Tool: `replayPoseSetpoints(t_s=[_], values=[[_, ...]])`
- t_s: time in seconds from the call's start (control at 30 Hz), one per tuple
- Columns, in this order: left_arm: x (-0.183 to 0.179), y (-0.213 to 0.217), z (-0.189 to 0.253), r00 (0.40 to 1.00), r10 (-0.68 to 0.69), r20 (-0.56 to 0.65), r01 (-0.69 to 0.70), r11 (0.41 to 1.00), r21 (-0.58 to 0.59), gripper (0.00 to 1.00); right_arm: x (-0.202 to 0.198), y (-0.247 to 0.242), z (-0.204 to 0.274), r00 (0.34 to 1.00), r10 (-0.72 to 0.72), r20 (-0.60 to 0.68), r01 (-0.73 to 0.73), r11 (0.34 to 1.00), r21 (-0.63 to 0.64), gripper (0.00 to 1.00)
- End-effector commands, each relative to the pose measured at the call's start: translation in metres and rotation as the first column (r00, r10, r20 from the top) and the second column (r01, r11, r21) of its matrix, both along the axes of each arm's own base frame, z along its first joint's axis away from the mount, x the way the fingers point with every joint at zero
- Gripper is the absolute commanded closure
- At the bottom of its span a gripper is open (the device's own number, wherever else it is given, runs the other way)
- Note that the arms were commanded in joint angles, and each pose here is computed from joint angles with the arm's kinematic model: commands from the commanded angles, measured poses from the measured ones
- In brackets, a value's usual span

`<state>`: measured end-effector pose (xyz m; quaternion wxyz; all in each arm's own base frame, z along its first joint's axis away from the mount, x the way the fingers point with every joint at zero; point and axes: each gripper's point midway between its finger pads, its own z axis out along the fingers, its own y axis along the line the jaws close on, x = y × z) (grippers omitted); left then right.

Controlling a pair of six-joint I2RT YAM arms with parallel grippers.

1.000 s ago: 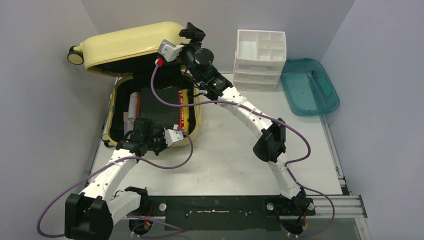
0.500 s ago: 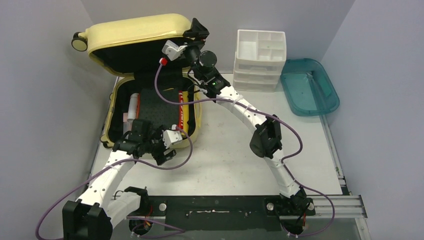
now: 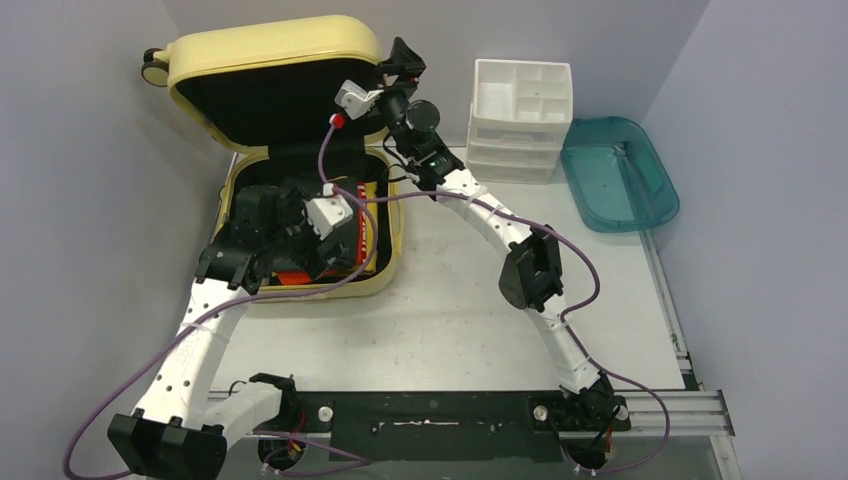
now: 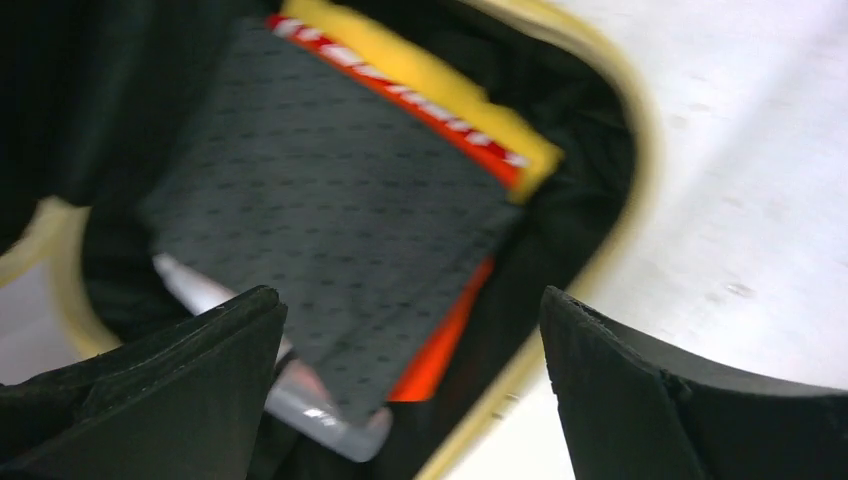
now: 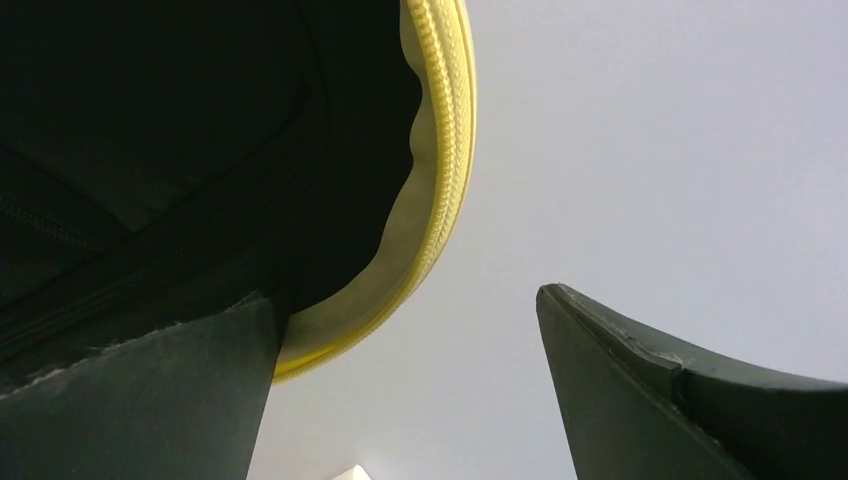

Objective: Open, take out, and arrange the luggage
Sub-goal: Open the luggage at the center of the board.

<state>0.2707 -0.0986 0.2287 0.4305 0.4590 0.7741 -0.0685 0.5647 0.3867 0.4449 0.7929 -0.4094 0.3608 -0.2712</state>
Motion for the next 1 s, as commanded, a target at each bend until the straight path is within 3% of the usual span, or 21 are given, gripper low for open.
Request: replayPoseSetpoints(t_s=[0.0,0.27,0.5,0.97], values=[[0.08,0.043,0.054,0.904,0.333,0.267,-0.346,0.938,0.0,0.03,0.008,-0.018,0.011,0.999,-0.043,0.027,0.043,0.999,0.03,0.0],[0.149,0.073,0.115,0.723,0.489,0.489,-0.502,0.857,-0.114,0.03,0.022,-0.038,0.006,0.999,-0.049,-0.022,0.05,0.998,0.024,0.0],[0.199,0.104,0.158,0.55,0.558,0.621,-0.56,0.798,-0.221,0.03,0.029,-0.036,-0.019,0.994,-0.013,-0.112,0.011,1.0,-0.017,0.0],[0.256,0.135,0.178,0.455,0.599,0.659,-0.583,0.76,-0.288,0.03,0.0,0.002,-0.078,0.946,0.059,-0.319,-0.111,0.983,-0.148,0.0]])
